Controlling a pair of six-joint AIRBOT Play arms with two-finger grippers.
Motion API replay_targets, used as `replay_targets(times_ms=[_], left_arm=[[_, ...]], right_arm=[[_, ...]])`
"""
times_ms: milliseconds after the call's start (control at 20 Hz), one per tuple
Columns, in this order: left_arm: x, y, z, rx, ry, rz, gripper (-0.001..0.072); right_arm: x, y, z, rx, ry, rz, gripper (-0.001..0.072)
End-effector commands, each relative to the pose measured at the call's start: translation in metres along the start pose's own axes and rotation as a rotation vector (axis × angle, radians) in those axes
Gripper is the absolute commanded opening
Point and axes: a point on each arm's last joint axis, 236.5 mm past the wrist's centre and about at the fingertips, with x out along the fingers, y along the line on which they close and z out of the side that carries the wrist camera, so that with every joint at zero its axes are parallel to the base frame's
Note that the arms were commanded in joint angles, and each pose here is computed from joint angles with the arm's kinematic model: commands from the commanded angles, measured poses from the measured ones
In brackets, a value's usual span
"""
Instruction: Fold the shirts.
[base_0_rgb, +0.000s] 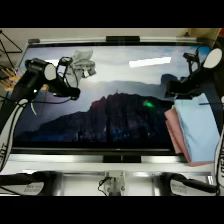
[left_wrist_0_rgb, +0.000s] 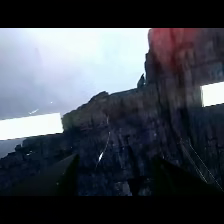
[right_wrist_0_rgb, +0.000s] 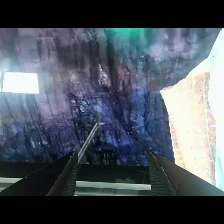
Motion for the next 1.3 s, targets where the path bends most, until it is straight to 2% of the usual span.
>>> replay_targets(times_ms=[0,1250], left_arm=[[0.0002,0.0002,0.0001,0.000,0.000,0.000,0.0555],[0.0003,-0.0005,0.0017,-0.003,-0.007,-0.002,0.0555]], right_arm=[[-0.0001,0.0000,0.0004,0.001,-0.001,0.000,0.0549],[-0.0002,0.0002,0.0079,0.001,-0.032,0.002,0.0549]])
